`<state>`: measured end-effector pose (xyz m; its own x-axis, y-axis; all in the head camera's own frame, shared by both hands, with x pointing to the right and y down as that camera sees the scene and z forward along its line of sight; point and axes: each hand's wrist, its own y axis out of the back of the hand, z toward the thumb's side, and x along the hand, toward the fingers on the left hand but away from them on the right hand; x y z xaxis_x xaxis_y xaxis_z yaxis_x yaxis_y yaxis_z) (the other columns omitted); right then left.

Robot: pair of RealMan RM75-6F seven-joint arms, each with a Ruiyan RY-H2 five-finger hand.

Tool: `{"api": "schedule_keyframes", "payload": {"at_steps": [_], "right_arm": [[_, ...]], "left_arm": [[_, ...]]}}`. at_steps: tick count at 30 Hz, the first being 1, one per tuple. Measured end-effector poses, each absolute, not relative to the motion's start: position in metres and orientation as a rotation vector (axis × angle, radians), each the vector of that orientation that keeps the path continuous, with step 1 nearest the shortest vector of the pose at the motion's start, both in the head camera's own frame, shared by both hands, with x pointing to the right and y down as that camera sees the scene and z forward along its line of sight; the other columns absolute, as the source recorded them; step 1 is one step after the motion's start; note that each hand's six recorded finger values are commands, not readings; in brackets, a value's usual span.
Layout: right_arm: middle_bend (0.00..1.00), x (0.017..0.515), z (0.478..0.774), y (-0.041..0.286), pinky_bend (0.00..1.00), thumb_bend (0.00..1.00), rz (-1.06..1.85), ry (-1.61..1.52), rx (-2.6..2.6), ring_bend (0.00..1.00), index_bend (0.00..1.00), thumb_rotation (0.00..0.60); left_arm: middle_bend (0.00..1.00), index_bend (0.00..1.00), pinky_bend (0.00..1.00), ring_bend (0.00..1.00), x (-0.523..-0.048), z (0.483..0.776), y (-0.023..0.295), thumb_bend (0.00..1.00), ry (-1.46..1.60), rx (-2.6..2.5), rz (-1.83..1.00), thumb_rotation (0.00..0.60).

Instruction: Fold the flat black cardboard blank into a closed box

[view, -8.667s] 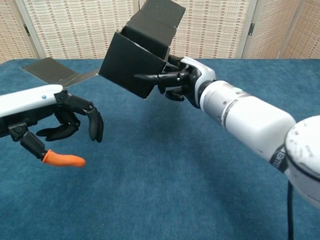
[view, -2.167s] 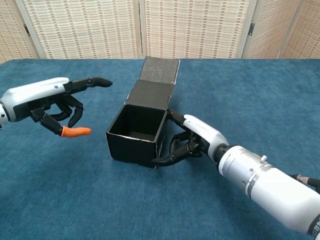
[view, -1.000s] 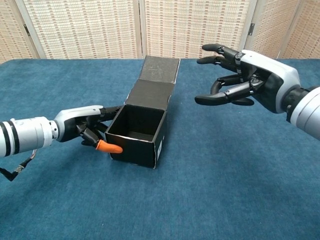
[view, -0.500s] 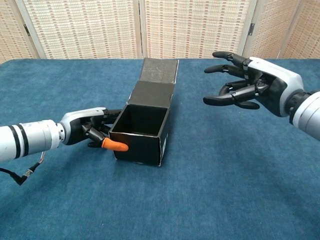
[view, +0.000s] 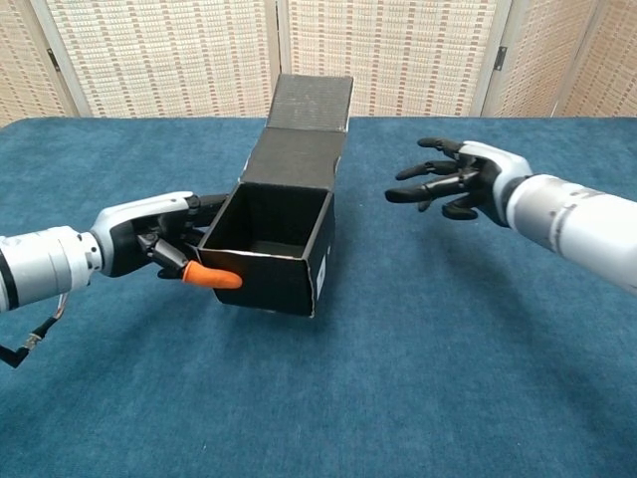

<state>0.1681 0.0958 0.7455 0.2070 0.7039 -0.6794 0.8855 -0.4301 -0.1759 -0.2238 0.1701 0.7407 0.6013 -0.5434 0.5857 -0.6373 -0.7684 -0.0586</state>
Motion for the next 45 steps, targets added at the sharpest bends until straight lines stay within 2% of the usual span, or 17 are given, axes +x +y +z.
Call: {"api": "schedule_keyframes", "payload": {"at_steps": [4, 11, 25, 28, 34, 41, 45], "right_arm": [[0.28, 0.131, 0.748, 0.079, 1.0, 0.0, -1.004, 1.513, 2.251, 0.61, 0.02, 0.6], [0.29, 0.075, 0.73, 0.058, 1.0, 0.0, -0.815, 1.495, 2.224, 0.63, 0.04, 0.6], [0.32, 0.036, 0.676, 0.082, 1.0, 0.0, -0.62, 1.205, 2.375, 0.66, 0.04, 0.6], [0.32, 0.031, 0.666, 0.097, 1.0, 0.0, -0.667, 1.117, 2.509, 0.67, 0.04, 0.6], [0.34, 0.039, 0.666, 0.122, 1.0, 0.0, -0.914, 0.998, 2.856, 0.67, 0.06, 0.6], [0.34, 0.046, 0.666, 0.125, 1.0, 0.0, -1.078, 1.012, 3.056, 0.67, 0.07, 0.6], [0.34, 0.048, 0.672, 0.127, 1.0, 0.0, -1.162, 1.02, 3.139, 0.67, 0.08, 0.6]], "left_arm": [[0.58, 0.52, 0.94, 0.64, -0.221, 0.731, 0.175, 0.23, -0.981, 2.705, 0.895, 0.6], [0.58, 0.52, 0.94, 0.64, -0.22, 0.726, 0.178, 0.23, -0.962, 2.733, 0.936, 0.6], [0.58, 0.51, 0.94, 0.64, -0.22, 0.743, 0.175, 0.23, -0.97, 2.675, 1.046, 0.6], [0.58, 0.51, 0.94, 0.64, -0.22, 0.75, 0.173, 0.23, -0.998, 2.635, 1.077, 0.6], [0.58, 0.49, 0.94, 0.64, -0.219, 0.762, 0.17, 0.23, -1.065, 2.559, 1.148, 0.6], [0.53, 0.46, 0.94, 0.66, -0.219, 0.768, 0.165, 0.23, -1.151, 2.498, 1.211, 0.6], [0.43, 0.34, 0.94, 0.68, -0.22, 0.769, 0.165, 0.23, -1.172, 2.477, 1.248, 0.6]]}}
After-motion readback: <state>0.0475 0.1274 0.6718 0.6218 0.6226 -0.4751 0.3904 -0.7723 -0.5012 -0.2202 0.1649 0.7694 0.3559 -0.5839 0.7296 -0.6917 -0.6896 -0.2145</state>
